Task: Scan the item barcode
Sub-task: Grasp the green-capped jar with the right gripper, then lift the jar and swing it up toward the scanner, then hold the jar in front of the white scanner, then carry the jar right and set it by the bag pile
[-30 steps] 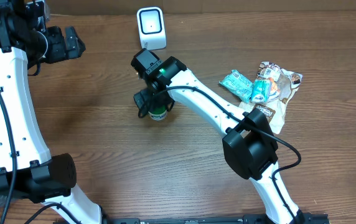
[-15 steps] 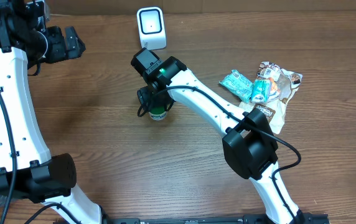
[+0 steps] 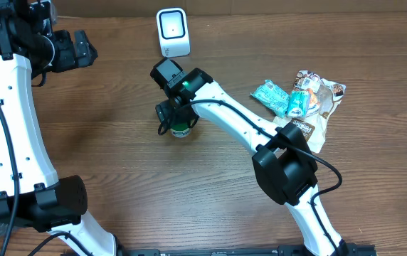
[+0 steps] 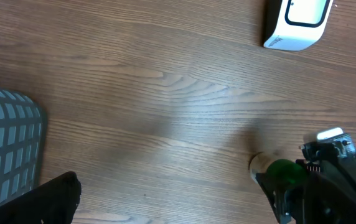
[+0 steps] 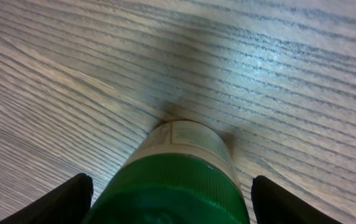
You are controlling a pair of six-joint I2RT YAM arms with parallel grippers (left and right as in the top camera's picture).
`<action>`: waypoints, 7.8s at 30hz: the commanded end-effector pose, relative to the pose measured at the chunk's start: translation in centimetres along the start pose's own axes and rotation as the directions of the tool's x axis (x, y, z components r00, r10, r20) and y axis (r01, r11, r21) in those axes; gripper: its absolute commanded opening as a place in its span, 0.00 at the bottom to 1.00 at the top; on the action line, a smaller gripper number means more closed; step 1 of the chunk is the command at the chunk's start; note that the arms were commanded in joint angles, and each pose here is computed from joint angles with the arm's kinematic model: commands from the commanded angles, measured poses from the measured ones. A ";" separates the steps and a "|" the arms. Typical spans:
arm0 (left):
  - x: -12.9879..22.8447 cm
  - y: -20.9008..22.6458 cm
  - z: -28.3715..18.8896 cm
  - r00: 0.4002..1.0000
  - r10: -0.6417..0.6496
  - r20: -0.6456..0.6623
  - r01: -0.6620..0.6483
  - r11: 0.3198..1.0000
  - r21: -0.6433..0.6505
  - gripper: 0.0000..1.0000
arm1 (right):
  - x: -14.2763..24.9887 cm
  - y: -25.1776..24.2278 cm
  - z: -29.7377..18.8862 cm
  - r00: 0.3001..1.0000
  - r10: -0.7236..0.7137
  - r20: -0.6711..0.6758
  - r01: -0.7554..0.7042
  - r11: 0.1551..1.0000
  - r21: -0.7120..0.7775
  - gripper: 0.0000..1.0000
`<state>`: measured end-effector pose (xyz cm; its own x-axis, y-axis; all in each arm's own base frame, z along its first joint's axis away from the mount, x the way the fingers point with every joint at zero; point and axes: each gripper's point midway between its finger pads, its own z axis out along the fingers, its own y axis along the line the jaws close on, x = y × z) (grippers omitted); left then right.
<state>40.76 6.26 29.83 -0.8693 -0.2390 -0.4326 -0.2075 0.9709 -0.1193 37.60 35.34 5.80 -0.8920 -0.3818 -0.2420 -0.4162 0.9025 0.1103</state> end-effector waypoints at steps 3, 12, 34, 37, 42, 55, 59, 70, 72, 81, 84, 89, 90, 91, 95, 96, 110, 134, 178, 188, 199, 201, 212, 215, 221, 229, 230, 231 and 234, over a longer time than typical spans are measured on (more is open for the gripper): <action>-0.4 0.0 -1.5 0.999 0.026 0.046 -0.026 1.000 -0.005 1.00 | -0.2 -0.6 0.2 1.000 0.003 0.009 -0.003 1.000 0.017 0.72; -0.4 0.0 -1.5 0.999 0.026 0.046 -0.026 1.000 -0.005 0.99 | -0.7 -0.4 -0.7 1.000 0.002 0.016 -0.002 1.000 0.014 0.58; -0.4 0.0 -1.5 0.999 0.026 0.046 -0.025 1.000 -0.005 0.99 | -1.6 6.0 -22.1 0.857 -0.300 0.420 0.488 0.733 -0.473 0.54; -0.4 0.0 -1.5 0.999 0.026 0.046 -0.025 1.000 -0.005 0.99 | -1.4 4.8 -26.7 0.827 -0.252 0.502 0.527 0.656 -0.541 0.55; -0.4 0.0 -1.5 0.999 0.026 0.046 -0.025 1.000 -0.005 1.00 | -1.3 0.6 -31.9 0.832 -0.106 0.545 0.509 0.535 -0.674 0.55; -0.4 0.0 -1.5 0.999 0.026 0.046 -0.026 1.000 -0.005 1.00 | -1.3 -5.9 -33.1 0.879 0.051 0.474 0.372 0.548 -0.749 0.55; -0.4 0.0 -1.5 0.999 0.026 0.046 -0.025 1.000 -0.005 1.00 | -1.3 -5.8 -33.1 0.878 0.049 0.476 0.375 0.547 -0.748 0.54; -0.4 0.0 -1.5 0.999 0.026 0.046 -0.025 1.000 -0.005 1.00 | -1.5 -5.8 -32.8 0.876 0.041 0.481 0.377 0.565 -0.734 0.54; -0.4 0.0 -1.5 0.999 0.026 0.046 -0.025 1.000 -0.005 0.99 | -1.6 -5.7 -32.3 0.876 0.030 0.481 0.374 0.589 -0.717 0.54; -0.4 0.0 -1.5 0.999 0.026 0.046 -0.025 1.000 -0.005 0.99 | -2.3 -5.2 -28.7 0.884 -0.065 0.463 0.348 0.753 -0.559 0.54; -0.4 0.0 -1.5 0.999 0.026 0.046 -0.025 1.000 -0.005 1.00 | -2.7 -5.2 -27.6 0.881 -0.099 0.463 0.344 0.805 -0.483 0.54; -0.4 0.0 -1.5 0.999 0.026 0.046 -0.025 1.000 -0.005 0.99 | -3.7 -5.7 -25.6 0.871 -0.171 0.460 0.329 0.899 -0.290 0.54; -0.4 0.0 -1.5 0.999 0.026 0.046 -0.026 1.000 -0.005 0.99 | -3.9 -5.8 -25.4 0.867 -0.185 0.462 0.327 0.911 -0.250 0.54; -0.4 0.0 -1.5 0.999 0.026 0.046 -0.026 1.000 -0.005 1.00 | -4.2 -5.9 -25.1 0.864 -0.199 0.463 0.324 0.923 -0.209 0.54; -0.4 0.0 -1.5 0.999 0.026 0.046 -0.026 1.000 -0.005 1.00 | -5.8 -6.2 -24.1 0.834 -0.269 0.483 0.336 0.940 -0.057 0.53; -0.4 0.0 -1.5 0.999 0.026 0.046 -0.026 1.000 -0.005 1.00 | -6.3 -6.1 -23.8 0.817 -0.305 0.489 0.361 0.932 -0.022 0.51; -0.4 0.0 -1.5 0.999 0.026 0.046 -0.025 1.000 -0.005 1.00 | -18.6 -8.0 -18.9 0.482 -0.652 0.586 0.457 0.757 0.466 0.56; -0.4 0.0 -1.5 0.999 0.026 0.046 -0.025 1.000 -0.005 1.00 | -26.7 -11.6 -9.4 0.121 -0.923 0.365 0.312 0.384 0.869 0.49; -0.4 -0.6 -1.5 0.998 0.037 0.045 -0.037 0.999 0.001 1.00 | -23.8 -2.9 -19.7 0.185 -0.734 0.653 0.375 0.667 0.644 0.47; -0.4 -0.6 -1.5 0.998 0.039 0.045 -0.039 0.999 0.002 1.00 | -11.0 -1.2 -24.8 0.540 -0.494 0.681 0.620 0.781 0.075 0.48; -0.4 -0.6 -1.5 0.998 0.039 0.044 -0.039 0.999 0.001 1.00 | 1.3 -7.2 -15.6 0.882 -0.442 0.160 0.469 0.855 -0.220 0.48; -0.4 -0.6 -1.5 0.998 0.039 0.045 -0.039 0.999 0.001 1.00 | 2.7 -9.0 -13.0 0.911 -0.409 0.062 0.412 0.888 -0.205 0.48; -0.4 -0.6 -1.5 0.998 0.038 0.044 -0.038 0.999 0.001 1.00 | 6.7 -22.0 -5.4 0.989 -0.030 -0.143 0.050 0.990 0.133 0.47; -0.4 -0.6 -1.5 0.998 0.038 0.045 -0.038 0.999 0.001 1.00 | 6.6 -23.6 -5.1 0.993 0.027 -0.113 -0.011 0.991 0.135 0.48; -0.4 -0.6 -1.5 0.998 0.038 0.044 -0.038 0.999 0.001 1.00 | 6.6 -23.5 -5.0 0.993 0.042 -0.107 -0.032 0.995 0.095 0.58; -0.4 -0.6 -1.5 0.998 0.038 0.044 -0.038 0.999 0.001 0.99 | 6.9 -23.4 -5.1 0.992 0.044 -0.120 -0.033 0.995 0.094 1.00; -0.4 -0.6 -1.5 0.998 0.038 0.044 -0.038 0.999 0.001 1.00 | 6.9 -23.4 -5.1 0.992 0.044 -0.120 -0.033 0.995 0.093 1.00; -0.4 -0.6 -1.5 0.998 0.038 0.044 -0.038 0.999 0.001 0.99 | 6.9 -23.4 -5.1 0.992 0.044 -0.119 -0.033 0.995 0.094 1.00; -0.4 -0.6 -1.5 0.998 0.038 0.044 -0.038 0.999 0.001 1.00 | 6.6 -23.4 -5.4 0.993 0.043 -0.109 -0.033 0.995 0.094 1.00</action>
<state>40.78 6.08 29.83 -0.8705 -0.2346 -0.4327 -0.2029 0.9720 -0.1188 40.37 10.26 6.40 -0.9247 -0.3622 -0.1175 -0.3672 0.9299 0.0225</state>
